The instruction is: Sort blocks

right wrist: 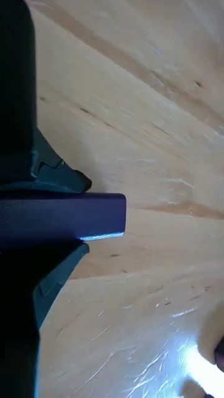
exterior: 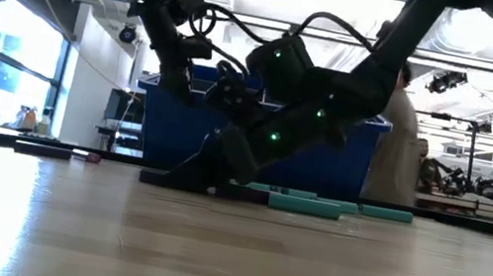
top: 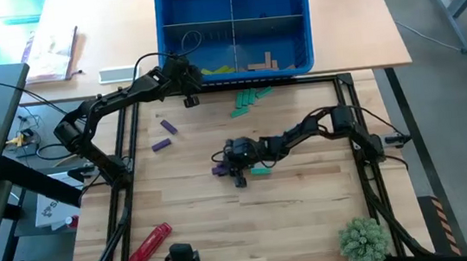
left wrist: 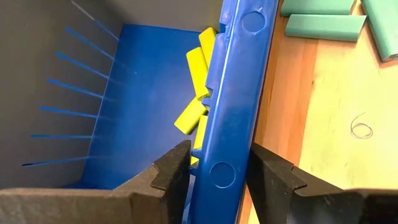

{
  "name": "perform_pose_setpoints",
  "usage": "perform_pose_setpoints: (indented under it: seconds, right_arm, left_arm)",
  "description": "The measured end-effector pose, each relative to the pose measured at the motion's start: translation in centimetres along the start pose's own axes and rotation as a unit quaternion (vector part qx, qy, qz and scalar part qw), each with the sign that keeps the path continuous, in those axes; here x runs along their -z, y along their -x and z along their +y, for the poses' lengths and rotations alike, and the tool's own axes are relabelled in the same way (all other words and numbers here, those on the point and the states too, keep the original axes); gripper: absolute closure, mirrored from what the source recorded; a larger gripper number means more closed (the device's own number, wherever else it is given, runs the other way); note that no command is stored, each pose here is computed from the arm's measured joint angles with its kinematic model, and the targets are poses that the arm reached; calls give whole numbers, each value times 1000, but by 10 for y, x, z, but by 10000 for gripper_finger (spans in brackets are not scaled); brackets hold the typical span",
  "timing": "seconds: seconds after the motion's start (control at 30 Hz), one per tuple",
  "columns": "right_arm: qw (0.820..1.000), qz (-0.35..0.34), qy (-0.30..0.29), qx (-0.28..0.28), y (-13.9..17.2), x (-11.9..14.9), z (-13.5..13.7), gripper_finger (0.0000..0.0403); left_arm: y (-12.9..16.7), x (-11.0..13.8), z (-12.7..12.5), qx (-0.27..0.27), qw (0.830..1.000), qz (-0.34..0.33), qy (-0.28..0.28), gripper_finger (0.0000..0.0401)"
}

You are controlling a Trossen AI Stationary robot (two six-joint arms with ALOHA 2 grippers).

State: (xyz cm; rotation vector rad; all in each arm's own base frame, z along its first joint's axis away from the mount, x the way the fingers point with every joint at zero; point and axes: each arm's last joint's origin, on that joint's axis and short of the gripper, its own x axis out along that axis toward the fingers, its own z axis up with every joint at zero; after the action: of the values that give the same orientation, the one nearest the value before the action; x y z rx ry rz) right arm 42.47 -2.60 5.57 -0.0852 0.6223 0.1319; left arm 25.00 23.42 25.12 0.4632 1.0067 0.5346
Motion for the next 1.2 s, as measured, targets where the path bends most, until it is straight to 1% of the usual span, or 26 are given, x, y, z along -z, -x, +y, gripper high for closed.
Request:
perform_pose_setpoints:
  seconds: [0.1,0.17,0.23,0.37,0.47,0.53,0.63,0.73,0.87,1.0,1.07,1.13,1.2]
  right_arm:
    - [1000,-12,9,-13,9,-10,-6,316]
    - [1000,-9,17,-10,22,-20,-9,316]
    - [999,-17,34,6,39,-37,-16,316]
    - [994,-35,75,72,97,-83,-35,316]
    - [989,-33,83,120,143,-101,-52,316]
    - [980,-68,86,163,178,-118,-65,316]
    - [956,-122,89,251,233,-136,-87,316]
    - [932,-144,80,322,271,-134,-116,316]
    - [885,-185,67,421,318,-130,-162,316]
    - [844,-205,53,493,342,-121,-211,316]
    - [826,-212,53,520,350,-121,-236,316]
    - [813,-210,48,541,358,-121,-264,316]
    - [809,-204,28,551,358,-118,-293,316]
  left_arm:
    - [0,0,0,0,1000,0,0,277]
    - [0,0,0,0,1000,1,-1,277]
    - [0,0,0,-1,1000,0,-1,277]
    - [0,0,0,-1,1000,-1,0,277]
    - [0,0,0,-1,1000,-1,0,277]
    - [0,0,0,-1,1000,-1,0,277]
    - [0,0,0,-2,1000,-2,0,277]
    - [0,-1,0,-1,1000,-2,2,277]
    - [0,-1,0,-2,1000,-2,5,277]
    - [0,-1,0,-1,999,-2,35,277]
    - [0,-1,0,1,999,-3,53,277]
    - [0,-1,0,1,998,-3,63,277]
    - [0,-1,0,1,998,-2,64,277]
